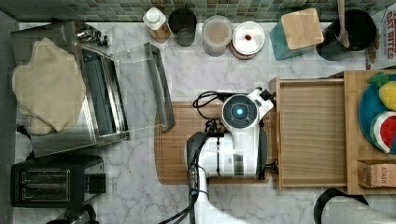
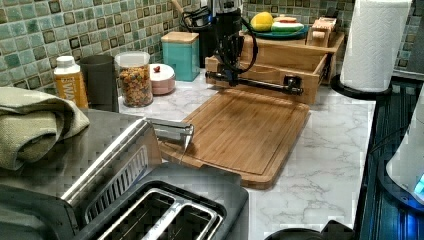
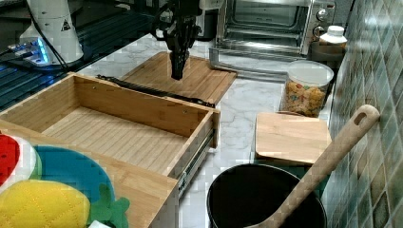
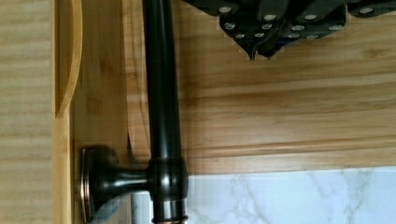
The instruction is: Close the drawer.
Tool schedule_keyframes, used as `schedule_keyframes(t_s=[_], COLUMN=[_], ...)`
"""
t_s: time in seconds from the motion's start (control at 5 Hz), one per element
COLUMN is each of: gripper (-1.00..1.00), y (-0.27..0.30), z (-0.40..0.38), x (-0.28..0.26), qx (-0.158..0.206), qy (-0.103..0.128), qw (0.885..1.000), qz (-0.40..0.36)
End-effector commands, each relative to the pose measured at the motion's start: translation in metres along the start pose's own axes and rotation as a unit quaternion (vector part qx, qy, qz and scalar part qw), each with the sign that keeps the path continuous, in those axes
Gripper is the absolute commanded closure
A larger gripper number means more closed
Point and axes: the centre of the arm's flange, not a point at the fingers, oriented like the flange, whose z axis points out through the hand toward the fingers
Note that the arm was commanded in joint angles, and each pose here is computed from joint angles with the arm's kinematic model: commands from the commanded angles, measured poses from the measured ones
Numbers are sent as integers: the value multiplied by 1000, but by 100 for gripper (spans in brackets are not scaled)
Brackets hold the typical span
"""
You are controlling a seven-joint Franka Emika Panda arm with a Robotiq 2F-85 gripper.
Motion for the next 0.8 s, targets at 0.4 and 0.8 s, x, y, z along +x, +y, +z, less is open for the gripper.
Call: schedule_keyframes(t_s=[0.4,0.8], gripper=[100,100], y=[54,105], z=[24,29], x=[-5,2], qx=[-9,-28], qy=[5,36], qw=[999,999], qz=[34,27])
